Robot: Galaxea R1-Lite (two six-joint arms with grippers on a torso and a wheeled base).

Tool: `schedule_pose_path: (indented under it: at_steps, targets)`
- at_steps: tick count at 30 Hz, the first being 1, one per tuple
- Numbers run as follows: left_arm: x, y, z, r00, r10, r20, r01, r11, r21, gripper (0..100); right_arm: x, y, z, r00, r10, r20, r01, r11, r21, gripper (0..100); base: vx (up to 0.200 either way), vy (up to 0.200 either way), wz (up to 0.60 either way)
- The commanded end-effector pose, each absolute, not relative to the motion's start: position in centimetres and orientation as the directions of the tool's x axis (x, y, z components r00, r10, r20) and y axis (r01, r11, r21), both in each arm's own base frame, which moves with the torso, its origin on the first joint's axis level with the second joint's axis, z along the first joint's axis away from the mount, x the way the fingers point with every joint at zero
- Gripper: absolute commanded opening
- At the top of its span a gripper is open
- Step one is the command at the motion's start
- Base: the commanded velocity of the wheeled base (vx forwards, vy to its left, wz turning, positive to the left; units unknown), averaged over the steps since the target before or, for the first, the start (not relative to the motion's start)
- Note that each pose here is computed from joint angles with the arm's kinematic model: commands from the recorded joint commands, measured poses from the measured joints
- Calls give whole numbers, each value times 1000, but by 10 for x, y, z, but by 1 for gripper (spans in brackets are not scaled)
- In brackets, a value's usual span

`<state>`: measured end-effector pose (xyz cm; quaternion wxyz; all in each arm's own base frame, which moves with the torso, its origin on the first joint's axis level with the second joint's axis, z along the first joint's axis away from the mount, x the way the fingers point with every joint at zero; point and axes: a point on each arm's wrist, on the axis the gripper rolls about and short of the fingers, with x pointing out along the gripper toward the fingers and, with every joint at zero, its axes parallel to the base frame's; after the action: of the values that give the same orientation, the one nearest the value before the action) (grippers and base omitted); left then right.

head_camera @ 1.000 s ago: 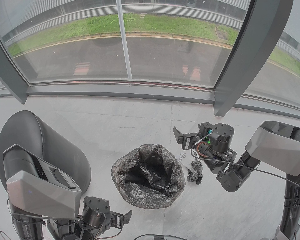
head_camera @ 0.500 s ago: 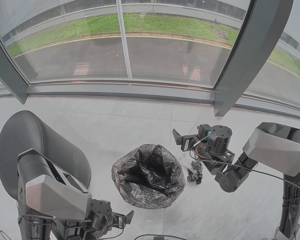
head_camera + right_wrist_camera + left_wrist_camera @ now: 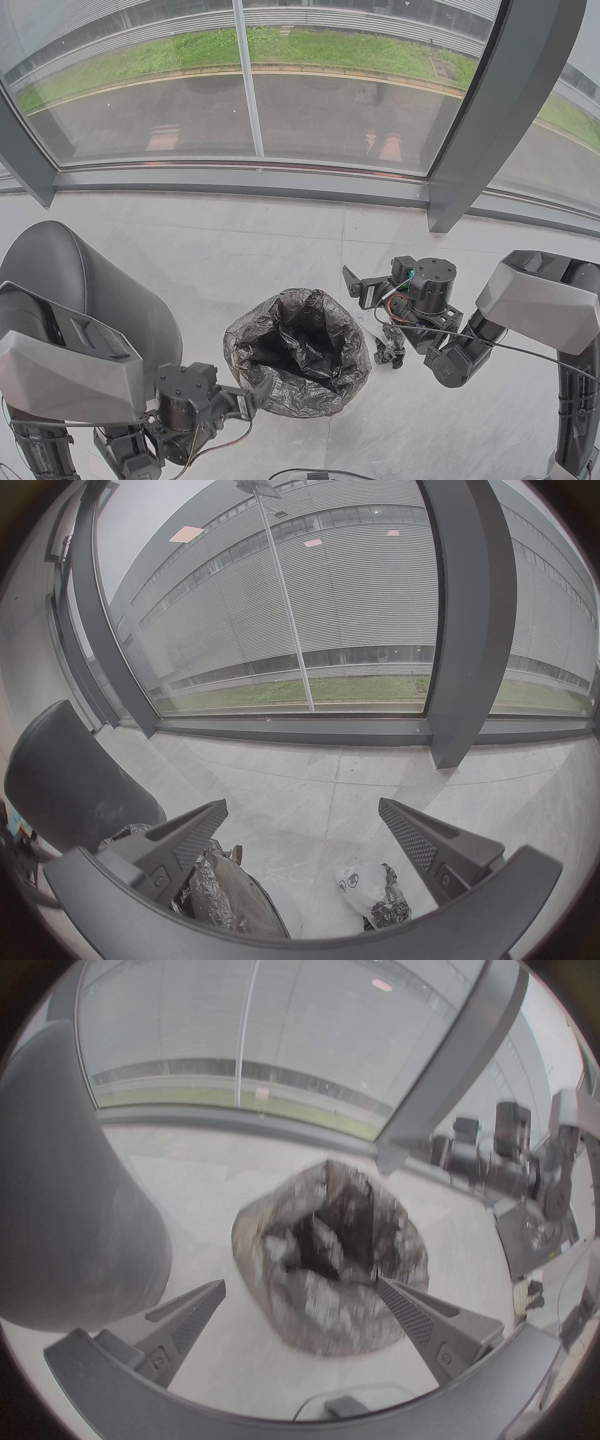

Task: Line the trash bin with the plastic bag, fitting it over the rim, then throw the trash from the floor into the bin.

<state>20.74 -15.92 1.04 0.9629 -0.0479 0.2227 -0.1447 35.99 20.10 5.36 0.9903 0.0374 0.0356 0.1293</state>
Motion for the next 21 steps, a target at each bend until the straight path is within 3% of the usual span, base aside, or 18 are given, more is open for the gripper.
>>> schedule_pose_path:
  at_steps: [1,7,21]
  targets:
    - [250,-165,50,943,-268,-195,224,949,-222,100,363,203,40,962,257,-86,-252,965,73,100,0,0,0]
    - [292,-181,62,961,-247,-126,209,943,-259,100,362,204,39,961,262,-89,-256,964,72,100,0,0,0]
    - [323,-196,82,937,-276,-213,167,892,-420,100,362,204,35,961,260,-98,-254,965,68,100,0,0,0]
